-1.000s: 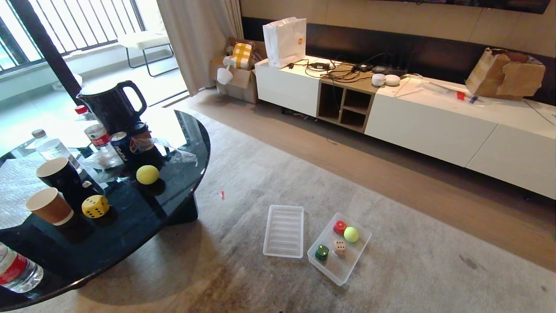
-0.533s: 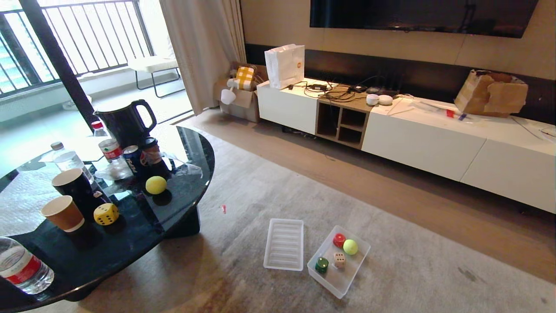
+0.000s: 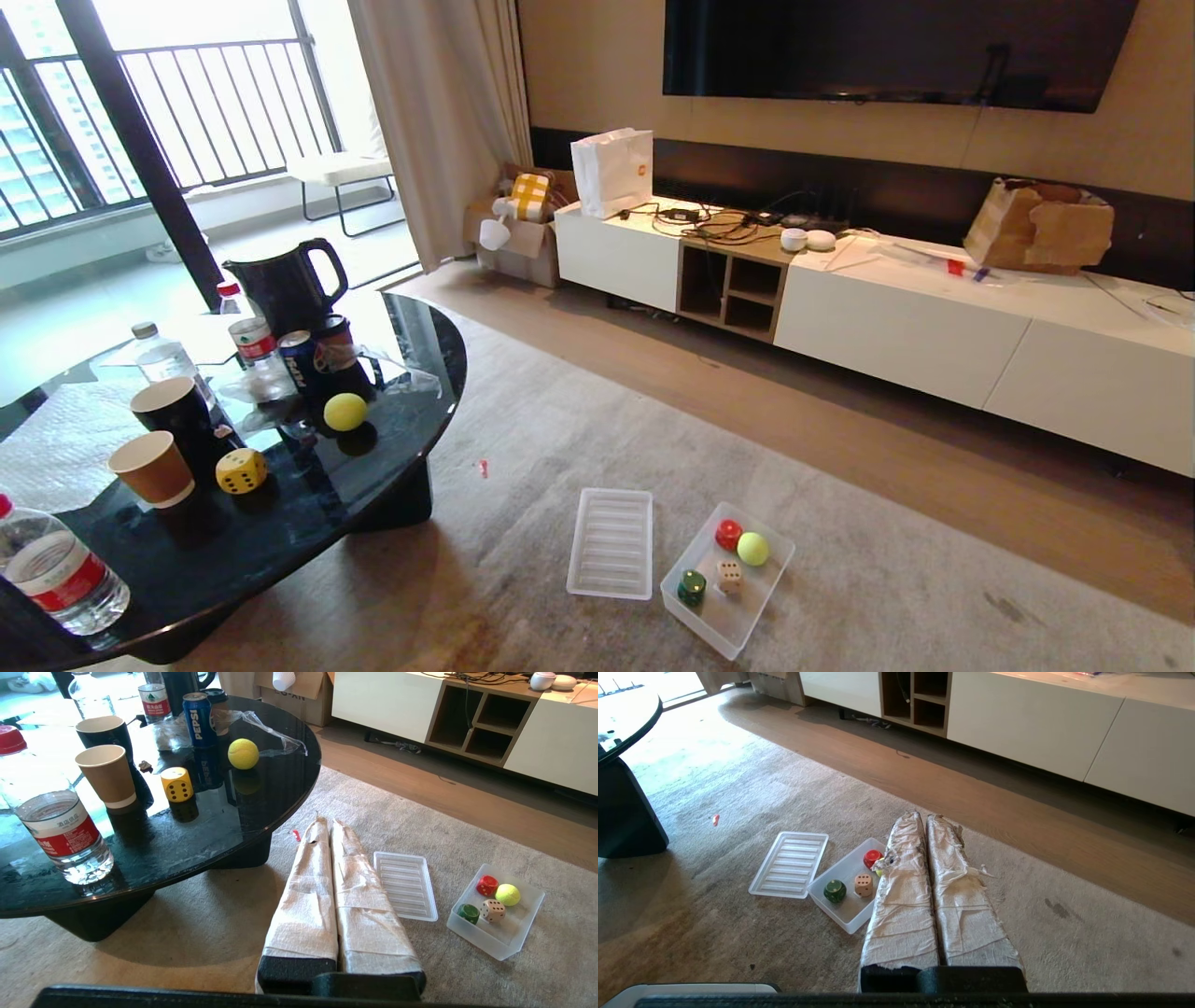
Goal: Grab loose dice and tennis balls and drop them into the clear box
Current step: Pick up the ball on the table
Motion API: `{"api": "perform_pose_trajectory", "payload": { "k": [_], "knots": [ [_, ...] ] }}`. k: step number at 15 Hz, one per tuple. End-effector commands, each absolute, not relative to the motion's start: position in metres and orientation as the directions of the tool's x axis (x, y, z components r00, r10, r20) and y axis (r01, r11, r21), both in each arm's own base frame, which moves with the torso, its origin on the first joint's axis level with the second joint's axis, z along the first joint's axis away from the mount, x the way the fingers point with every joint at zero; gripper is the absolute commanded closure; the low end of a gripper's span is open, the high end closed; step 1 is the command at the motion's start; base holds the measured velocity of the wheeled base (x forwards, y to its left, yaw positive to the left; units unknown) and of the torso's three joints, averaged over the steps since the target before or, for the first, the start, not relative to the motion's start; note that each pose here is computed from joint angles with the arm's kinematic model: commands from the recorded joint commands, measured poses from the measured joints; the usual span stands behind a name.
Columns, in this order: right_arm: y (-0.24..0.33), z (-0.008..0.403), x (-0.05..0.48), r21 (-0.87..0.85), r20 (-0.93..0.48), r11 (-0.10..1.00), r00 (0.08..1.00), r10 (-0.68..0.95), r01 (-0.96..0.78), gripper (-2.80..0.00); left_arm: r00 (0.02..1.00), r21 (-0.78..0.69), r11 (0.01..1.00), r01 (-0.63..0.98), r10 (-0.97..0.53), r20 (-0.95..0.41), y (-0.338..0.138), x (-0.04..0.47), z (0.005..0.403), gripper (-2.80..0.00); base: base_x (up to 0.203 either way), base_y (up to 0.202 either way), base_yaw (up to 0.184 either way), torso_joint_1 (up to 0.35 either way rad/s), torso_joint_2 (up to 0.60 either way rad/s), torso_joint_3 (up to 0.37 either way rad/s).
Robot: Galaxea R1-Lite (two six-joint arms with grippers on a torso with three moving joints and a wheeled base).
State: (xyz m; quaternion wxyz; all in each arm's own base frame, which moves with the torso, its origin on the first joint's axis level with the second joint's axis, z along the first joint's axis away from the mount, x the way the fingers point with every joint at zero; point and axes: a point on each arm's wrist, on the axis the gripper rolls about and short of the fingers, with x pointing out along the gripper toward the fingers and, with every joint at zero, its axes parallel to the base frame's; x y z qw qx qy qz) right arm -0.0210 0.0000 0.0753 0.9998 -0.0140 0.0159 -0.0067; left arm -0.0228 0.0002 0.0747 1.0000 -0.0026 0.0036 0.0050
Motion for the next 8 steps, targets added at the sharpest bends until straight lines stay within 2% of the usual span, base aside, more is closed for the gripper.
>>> {"api": "perform_pose_trajectory", "payload": {
  "k": [1, 8],
  "knots": [
    [0.0, 0.0746, -0.0206, -0.034, -0.035, 0.999, 0.999, -0.014, 0.013, 0.0, 1.0, -0.006, 1.0, -0.011, 0.011, -0.008, 0.0002, -0.0228, 0.0747, 0.0, 0.0, 0.0, 0.0, 0.0, 0.0, 0.0],
    [0.0, 0.0742, -0.0206, -0.045, -0.038, 0.999, 0.999, -0.011, 0.009, 0.0, 1.0, -0.006, 1.0, -0.011, 0.011, -0.008, 0.0002, -0.0228, 0.0747, 0.0, 0.0, 0.0, 0.0, 0.0, 0.0, 0.0]
  ]
}}
